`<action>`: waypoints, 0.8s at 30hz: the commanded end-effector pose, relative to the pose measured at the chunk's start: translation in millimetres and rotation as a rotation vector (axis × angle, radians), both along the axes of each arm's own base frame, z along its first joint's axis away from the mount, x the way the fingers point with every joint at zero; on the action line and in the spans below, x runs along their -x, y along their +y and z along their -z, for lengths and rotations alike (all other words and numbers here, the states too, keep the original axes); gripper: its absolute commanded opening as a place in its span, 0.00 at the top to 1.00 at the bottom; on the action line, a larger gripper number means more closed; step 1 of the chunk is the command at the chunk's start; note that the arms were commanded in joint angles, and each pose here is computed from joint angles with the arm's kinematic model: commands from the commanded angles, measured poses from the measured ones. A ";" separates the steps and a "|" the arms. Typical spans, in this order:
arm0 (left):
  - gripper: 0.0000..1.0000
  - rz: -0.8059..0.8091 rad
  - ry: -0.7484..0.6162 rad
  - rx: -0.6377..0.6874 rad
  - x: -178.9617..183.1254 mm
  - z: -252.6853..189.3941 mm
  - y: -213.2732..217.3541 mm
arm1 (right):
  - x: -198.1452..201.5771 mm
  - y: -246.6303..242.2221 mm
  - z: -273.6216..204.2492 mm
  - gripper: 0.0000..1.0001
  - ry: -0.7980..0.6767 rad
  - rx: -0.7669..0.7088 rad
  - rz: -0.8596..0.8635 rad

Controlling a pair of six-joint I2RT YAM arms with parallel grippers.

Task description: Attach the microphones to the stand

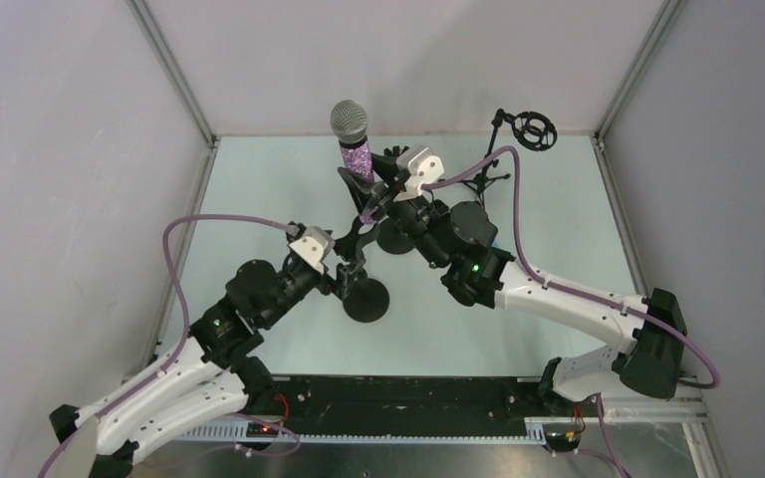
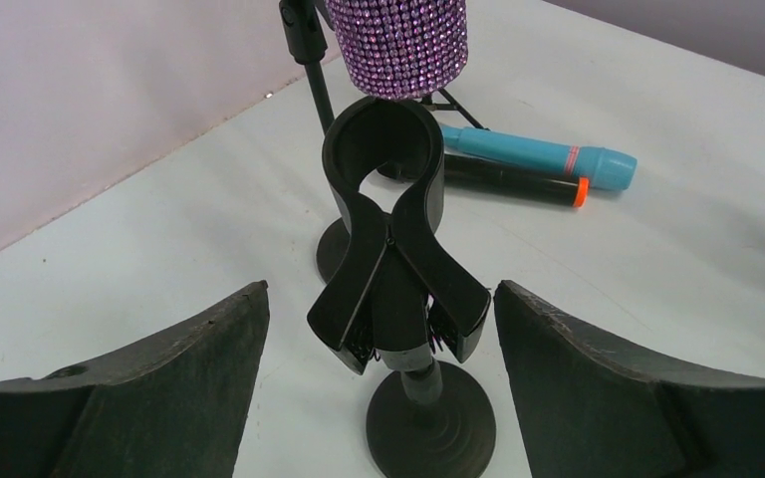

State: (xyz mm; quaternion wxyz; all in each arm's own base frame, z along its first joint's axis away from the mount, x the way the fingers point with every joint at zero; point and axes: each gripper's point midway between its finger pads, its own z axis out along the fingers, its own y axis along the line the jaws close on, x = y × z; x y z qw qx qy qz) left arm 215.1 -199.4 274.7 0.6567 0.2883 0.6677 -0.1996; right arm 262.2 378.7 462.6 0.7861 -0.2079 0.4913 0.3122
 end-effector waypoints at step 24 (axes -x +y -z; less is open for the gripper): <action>1.00 -0.042 -0.021 0.026 -6.2 -6.3 3.5 | -8.3 8.7 30.9 1.00 -0.073 -0.039 0.084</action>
